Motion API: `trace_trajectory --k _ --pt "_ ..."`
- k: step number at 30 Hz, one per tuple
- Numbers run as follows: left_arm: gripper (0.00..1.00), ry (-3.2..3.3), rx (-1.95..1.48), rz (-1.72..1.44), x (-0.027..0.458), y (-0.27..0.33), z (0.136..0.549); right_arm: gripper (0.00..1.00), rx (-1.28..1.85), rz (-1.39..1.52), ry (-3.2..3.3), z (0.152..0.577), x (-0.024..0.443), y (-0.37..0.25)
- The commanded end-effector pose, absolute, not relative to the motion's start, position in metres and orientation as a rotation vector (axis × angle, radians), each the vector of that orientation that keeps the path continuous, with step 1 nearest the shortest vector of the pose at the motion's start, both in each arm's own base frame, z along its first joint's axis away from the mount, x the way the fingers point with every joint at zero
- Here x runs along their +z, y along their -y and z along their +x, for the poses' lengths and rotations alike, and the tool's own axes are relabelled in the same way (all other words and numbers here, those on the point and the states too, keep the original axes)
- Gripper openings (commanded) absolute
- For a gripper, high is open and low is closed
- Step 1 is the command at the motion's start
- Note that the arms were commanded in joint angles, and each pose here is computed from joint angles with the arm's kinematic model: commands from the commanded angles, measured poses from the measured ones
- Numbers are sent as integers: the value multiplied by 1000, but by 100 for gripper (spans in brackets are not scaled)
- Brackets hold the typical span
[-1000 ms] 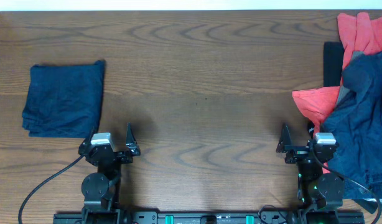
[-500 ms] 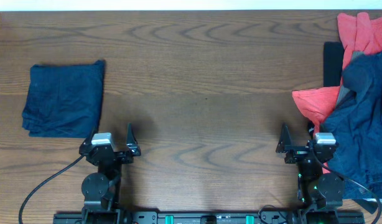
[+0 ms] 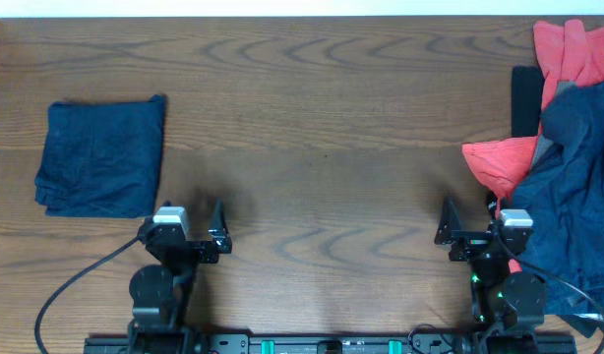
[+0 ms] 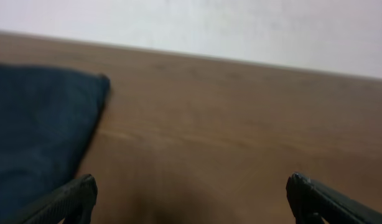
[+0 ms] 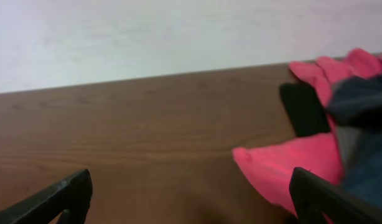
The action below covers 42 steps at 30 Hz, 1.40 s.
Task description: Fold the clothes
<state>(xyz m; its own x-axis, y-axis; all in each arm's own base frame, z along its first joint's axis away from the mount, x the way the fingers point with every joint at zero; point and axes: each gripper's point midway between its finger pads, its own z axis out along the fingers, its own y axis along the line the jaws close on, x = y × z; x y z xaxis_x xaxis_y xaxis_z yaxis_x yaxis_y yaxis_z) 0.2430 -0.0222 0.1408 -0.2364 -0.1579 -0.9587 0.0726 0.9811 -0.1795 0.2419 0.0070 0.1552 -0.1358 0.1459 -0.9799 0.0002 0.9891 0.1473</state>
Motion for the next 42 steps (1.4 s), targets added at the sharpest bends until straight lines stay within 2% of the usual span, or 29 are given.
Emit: trace_trajectory --k 1,11,23,29,34,42 --pt "98 -1806 -255 -45 169 28 244 99 73 186 -1680 239 176 8" --pt "98 -2119 -250 -80 173 29 262 99 22 195 -1864 257 190 11" --pt "98 -2443 -237 -123 167 29 260 99 -105 78 -2428 296 153 9" --pt "98 -2451 -236 -124 166 29 258 99 8 78 -2545 310 129 -7" --pt "98 -2458 -237 -125 165 29 257 99 -377 505 -2553 305 104 63" --pt "98 -2468 -236 -126 163 29 255 99 -426 693 -2557 315 70 104"
